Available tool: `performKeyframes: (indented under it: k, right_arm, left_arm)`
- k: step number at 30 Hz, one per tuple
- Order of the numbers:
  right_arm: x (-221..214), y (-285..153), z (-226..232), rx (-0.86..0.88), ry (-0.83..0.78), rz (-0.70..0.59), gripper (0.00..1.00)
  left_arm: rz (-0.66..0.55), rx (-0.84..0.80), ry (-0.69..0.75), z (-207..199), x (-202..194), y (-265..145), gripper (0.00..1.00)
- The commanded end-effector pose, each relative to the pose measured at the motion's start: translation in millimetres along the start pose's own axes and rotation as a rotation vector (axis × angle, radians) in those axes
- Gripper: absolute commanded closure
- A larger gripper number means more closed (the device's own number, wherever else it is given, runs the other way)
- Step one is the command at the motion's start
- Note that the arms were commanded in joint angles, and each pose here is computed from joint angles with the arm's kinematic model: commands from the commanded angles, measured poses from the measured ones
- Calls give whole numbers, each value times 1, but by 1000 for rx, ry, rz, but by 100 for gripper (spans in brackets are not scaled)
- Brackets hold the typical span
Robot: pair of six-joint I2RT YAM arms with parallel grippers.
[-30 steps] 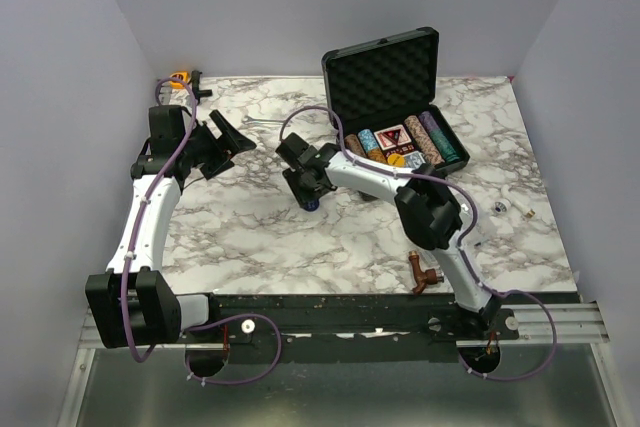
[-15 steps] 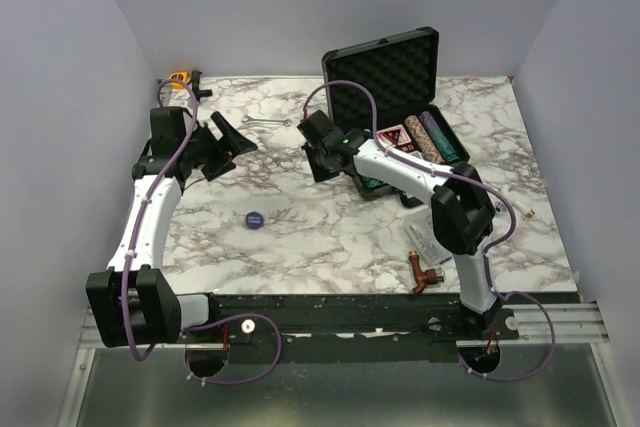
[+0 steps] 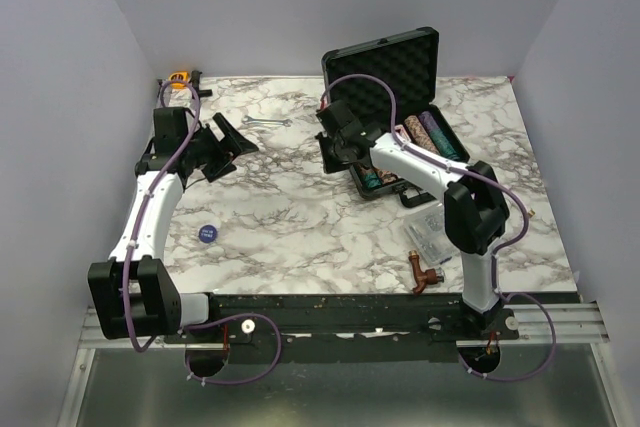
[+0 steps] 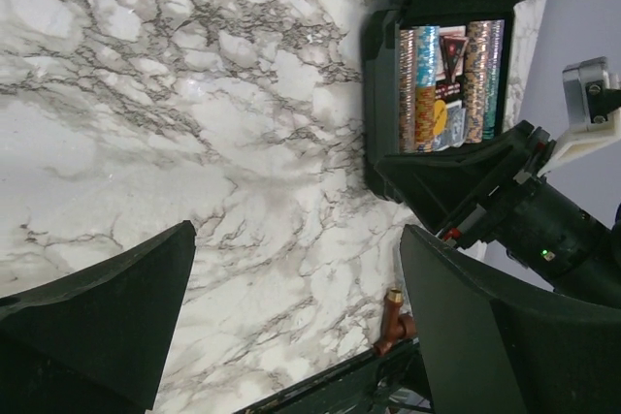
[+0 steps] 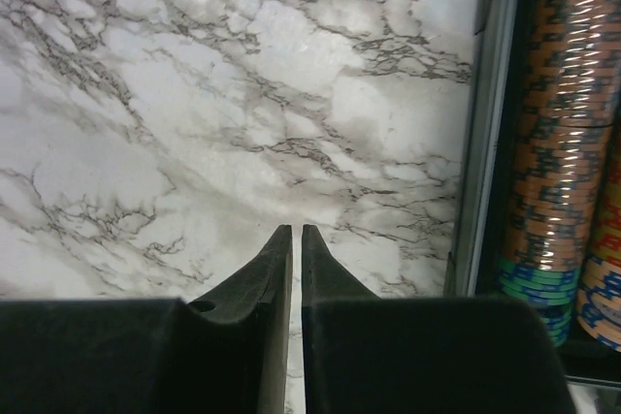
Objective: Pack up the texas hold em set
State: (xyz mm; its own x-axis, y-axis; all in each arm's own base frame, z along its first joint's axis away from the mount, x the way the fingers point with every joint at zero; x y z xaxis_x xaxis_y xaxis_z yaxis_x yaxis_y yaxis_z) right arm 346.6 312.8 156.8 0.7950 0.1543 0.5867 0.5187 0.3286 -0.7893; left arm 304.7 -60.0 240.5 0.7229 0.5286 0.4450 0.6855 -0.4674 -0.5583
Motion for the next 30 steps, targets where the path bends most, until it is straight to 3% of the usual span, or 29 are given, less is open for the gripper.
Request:
performKeyframes:
  k: [1, 3, 5, 12, 30]
  right_arm:
    - [-8, -3, 16, 125, 4, 19, 88]
    - [-12, -7, 17, 158, 4, 18, 88]
    - [-18, -11, 18, 192, 0, 7, 87]
    - [-40, -20, 23, 337, 3, 12, 86]
    - [-45, -50, 23, 423, -10, -72, 86]
  left_arm:
    - [2, 153, -15, 25, -7, 2, 13]
    - [-18, 246, -46, 41, -18, -2, 10]
    - [-30, 346, -92, 59, -32, -7, 1]
    - [1, 679, -260, 118, -66, -15, 2]
    - [194, 880, -345, 187, -90, -2, 12]
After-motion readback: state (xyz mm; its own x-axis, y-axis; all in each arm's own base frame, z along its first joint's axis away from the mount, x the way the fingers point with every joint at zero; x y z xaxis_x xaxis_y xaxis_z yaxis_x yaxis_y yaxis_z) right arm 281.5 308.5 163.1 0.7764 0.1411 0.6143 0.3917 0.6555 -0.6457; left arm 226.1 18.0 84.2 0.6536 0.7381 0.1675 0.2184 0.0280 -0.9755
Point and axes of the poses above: each gripper's point midway between its finger pads, its own y axis out along the fingers, its own z axis along the line the jaws close on, x = y × z, the point moved 6 cm from there along -y, back along the fingers, and after that the axes turned 4 degrees about y, right-handed, at the moved point
